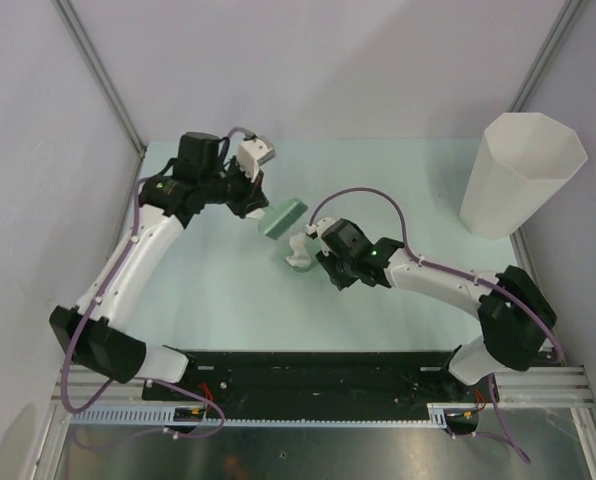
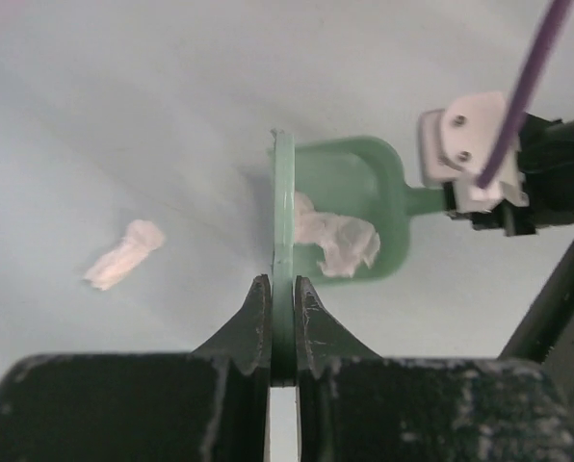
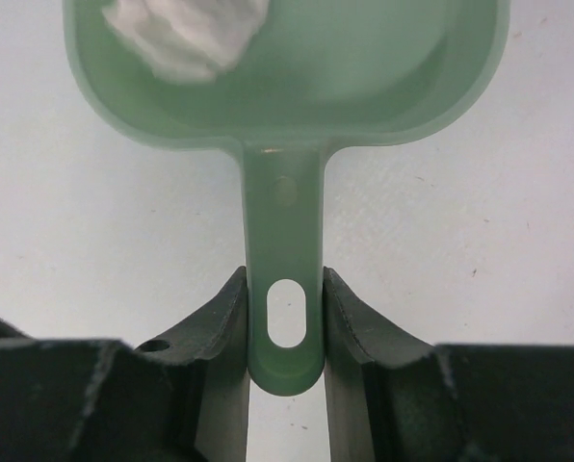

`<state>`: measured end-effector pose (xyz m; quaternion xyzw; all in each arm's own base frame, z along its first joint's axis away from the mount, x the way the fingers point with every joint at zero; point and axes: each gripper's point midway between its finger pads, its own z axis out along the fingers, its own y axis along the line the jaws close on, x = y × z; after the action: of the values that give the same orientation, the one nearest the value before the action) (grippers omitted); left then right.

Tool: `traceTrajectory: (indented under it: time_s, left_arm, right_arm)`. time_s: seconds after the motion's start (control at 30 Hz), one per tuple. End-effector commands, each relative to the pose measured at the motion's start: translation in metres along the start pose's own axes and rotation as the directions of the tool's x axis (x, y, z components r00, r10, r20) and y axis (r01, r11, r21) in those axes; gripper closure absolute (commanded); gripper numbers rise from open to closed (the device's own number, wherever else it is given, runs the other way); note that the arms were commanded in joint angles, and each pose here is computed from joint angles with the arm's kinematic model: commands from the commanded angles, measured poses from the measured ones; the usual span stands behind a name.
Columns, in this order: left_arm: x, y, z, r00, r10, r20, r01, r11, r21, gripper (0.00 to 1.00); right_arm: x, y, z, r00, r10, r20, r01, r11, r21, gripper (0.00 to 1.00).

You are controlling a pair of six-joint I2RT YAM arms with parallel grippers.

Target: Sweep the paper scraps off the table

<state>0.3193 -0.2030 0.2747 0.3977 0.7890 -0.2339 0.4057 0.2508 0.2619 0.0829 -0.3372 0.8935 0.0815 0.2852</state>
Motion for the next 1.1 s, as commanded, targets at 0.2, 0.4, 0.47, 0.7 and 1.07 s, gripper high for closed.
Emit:
traceTrajectory:
  time_s: [0.2,0.4,0.47,0.7,1.07]
  left_arm:
    - [-0.056,0.010,-0.071,0.985,0.058,0.163,-0.035,0.989,-0.141,1.00]
    - [-0.080,0.053,-0.129,0.961,0.012,0.276,0.070,0.956,-0.286,1.00]
    - [-0.088,0.056,-0.144,0.952,0.031,0.304,0.069,0.947,-0.313,1.00]
    - [-0.081,0.053,-0.136,0.953,0.000,0.303,0.078,0.966,-0.247,1.00]
    - [-0.051,0.066,-0.118,0.972,-0.042,0.232,0.106,0.957,-0.271,1.00]
  right_arm:
    - [-0.073,0.017,-0.079,0.930,-0.038,0.364,0.081,0.991,-0.103,1.00]
    - [-0.081,-0.017,-0.131,0.887,0.050,0.459,-0.008,0.996,-0.092,1.00]
    - [-0.078,-0.029,-0.142,0.884,0.065,0.463,-0.035,0.997,-0.074,1.00]
    - [-0.059,-0.043,-0.149,0.906,0.087,0.414,-0.066,0.996,-0.065,1.00]
    - [-0.082,-0.066,-0.178,0.861,0.135,0.491,-0.154,0.988,-0.002,1.00]
